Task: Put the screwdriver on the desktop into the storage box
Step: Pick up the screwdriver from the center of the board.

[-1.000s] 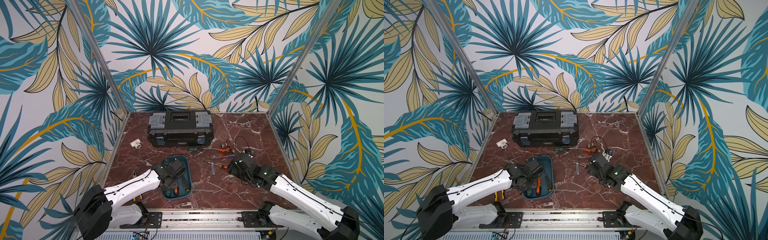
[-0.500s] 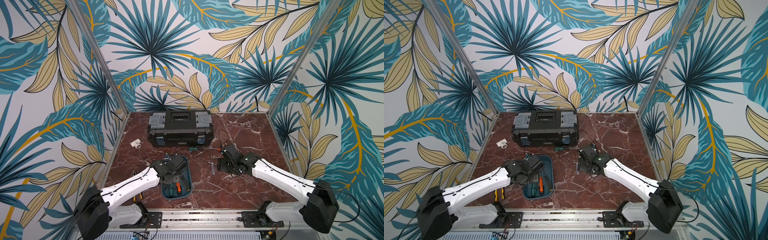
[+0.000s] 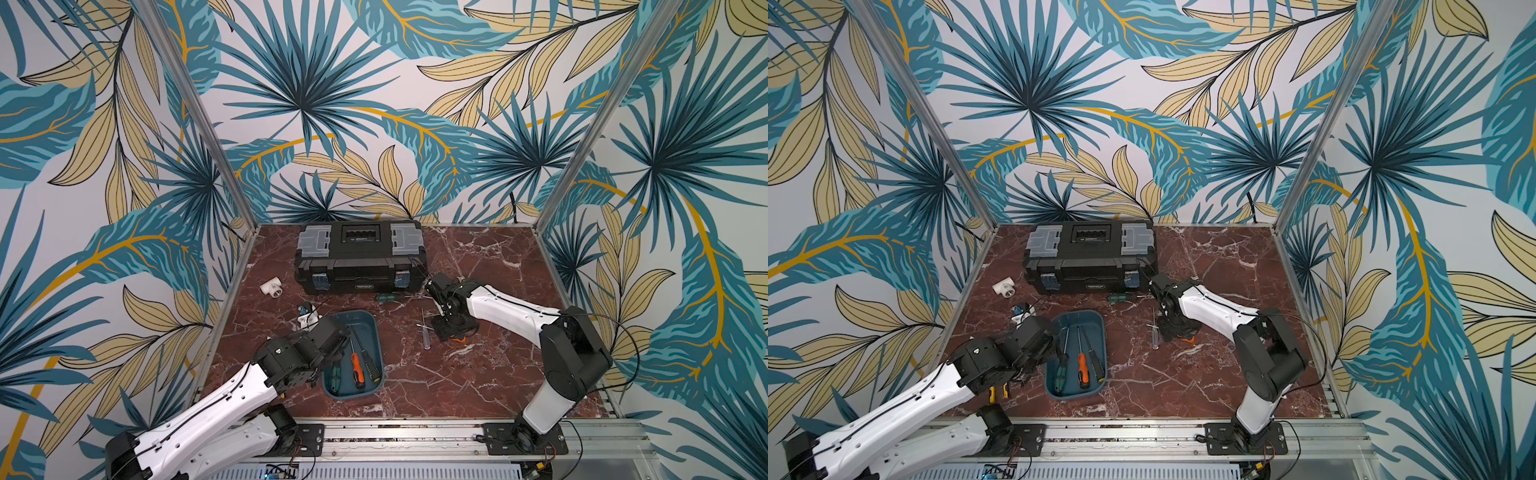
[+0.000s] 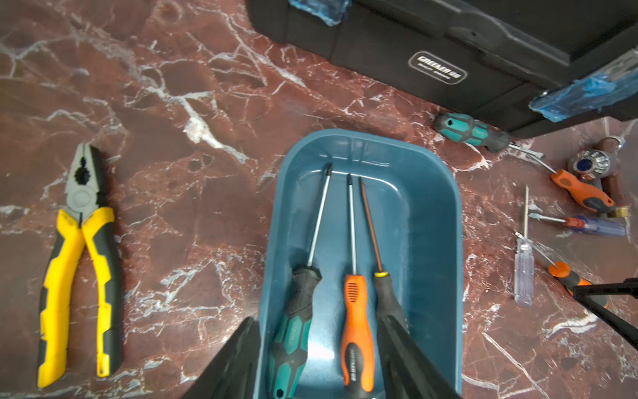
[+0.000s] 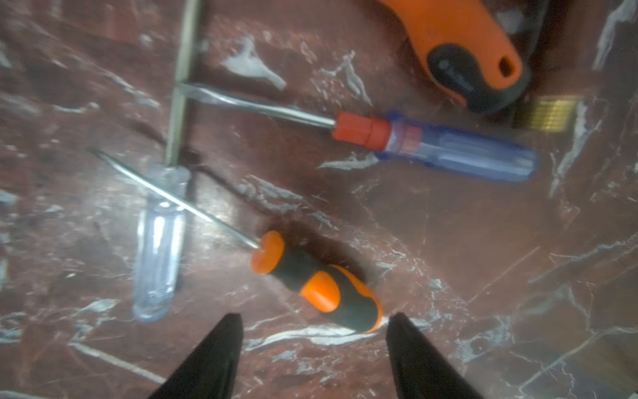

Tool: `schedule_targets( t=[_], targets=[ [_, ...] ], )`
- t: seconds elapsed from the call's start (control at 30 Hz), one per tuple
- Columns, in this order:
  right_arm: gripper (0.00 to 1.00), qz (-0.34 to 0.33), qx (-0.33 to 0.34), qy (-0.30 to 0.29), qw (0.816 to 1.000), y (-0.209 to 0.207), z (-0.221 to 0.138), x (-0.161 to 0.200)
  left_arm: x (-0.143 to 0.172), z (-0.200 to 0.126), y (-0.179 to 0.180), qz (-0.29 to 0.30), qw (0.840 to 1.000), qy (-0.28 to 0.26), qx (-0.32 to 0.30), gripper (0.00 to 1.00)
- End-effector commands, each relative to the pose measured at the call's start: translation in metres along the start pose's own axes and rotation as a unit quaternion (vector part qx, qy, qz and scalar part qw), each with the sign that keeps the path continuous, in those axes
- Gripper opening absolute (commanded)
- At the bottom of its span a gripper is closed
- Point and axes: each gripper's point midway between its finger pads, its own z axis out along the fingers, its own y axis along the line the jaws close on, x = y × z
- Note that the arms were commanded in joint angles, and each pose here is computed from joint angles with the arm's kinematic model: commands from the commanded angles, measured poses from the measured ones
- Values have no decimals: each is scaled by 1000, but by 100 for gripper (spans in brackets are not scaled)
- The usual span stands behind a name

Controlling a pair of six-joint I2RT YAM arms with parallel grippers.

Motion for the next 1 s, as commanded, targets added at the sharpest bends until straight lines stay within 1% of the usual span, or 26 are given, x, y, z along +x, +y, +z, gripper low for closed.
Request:
schedule_targets(
  t=[0.0,0.2,0.47,0.6,0.8,0.97],
  targets=[
    [72,-40,-9,36,998,1,9,9,3,2,20,-20,1000,-7,-22,59],
    [66,-72,-31,50,996,12,19,3,2,2,26,-33,999,-4,-22,59],
    [48,-92,-10,71,993,6,31,12,3,4,27,-32,999,-3,-22,59],
    [38,-98,-9,70,993,5,31,13,1,5,26,-35,999,-5,-19,58],
    [24,-107,-24,67,992,12,28,15,-1,3,26,-36,999,-7,-20,57],
    [16,-109,-35,39,993,18,10,14,-7,-2,26,-35,999,-17,-24,57]
  ],
)
